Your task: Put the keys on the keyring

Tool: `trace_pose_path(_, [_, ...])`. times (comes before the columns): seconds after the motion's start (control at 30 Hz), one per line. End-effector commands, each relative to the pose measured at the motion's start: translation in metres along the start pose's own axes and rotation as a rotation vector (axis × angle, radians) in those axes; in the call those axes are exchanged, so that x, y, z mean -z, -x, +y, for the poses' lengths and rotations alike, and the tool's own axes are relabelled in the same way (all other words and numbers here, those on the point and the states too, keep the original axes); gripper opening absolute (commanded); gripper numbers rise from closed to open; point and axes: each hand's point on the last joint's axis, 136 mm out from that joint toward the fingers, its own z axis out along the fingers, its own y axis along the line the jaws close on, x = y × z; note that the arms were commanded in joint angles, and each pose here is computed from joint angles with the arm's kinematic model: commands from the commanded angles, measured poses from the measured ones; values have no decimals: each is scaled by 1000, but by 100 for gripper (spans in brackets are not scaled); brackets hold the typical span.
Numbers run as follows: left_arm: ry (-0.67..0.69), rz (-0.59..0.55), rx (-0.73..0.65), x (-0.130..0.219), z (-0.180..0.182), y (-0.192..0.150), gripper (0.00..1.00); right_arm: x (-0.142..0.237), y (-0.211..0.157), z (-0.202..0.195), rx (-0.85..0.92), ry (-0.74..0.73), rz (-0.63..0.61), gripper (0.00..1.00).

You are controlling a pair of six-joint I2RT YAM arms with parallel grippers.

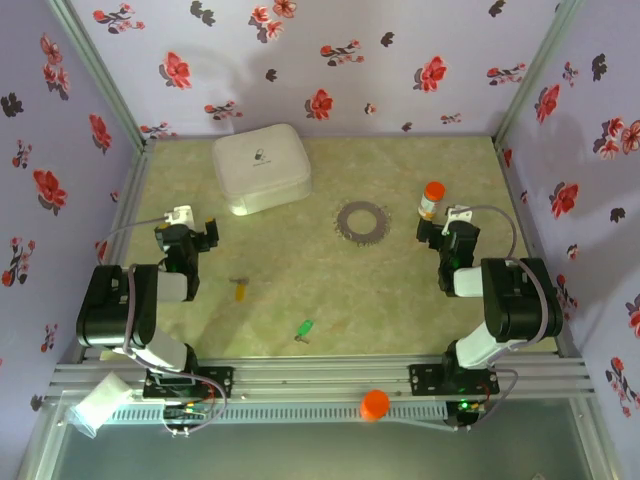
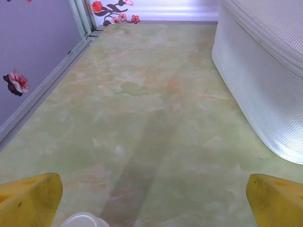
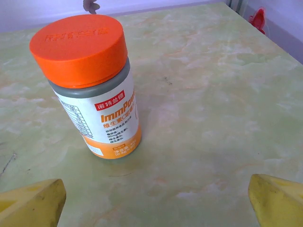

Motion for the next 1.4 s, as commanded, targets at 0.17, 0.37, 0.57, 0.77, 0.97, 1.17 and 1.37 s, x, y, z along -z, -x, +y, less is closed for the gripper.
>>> trace_pose_path(0.17, [0, -18, 0, -2, 1, 8, 100, 0, 13, -1, -17, 2, -36, 99])
trace_pose_path(0.37, [1, -16, -1, -2, 2, 7, 100, 0, 13, -1, -17, 1, -36, 99])
trace_pose_path(0.57, [2, -18, 0, -3, 2, 8, 100, -1, 12, -1, -18, 2, -32, 99])
trace_pose_path(0.77, [1, -18, -1, -3, 1, 8, 100, -1, 12, -1, -18, 3, -33, 99])
trace_pose_path(0.97, [1, -19, 0, -2, 2, 8, 100, 0, 12, -1, -20, 4, -36, 99])
trace_pose_path(1.17, [13, -84, 11, 19, 6, 29, 100, 23, 37, -12, -43, -55, -74, 99])
trace_pose_path(1.37, [-6, -156, 8, 52, 2, 69, 100, 56, 71, 1, -95, 10, -87, 96])
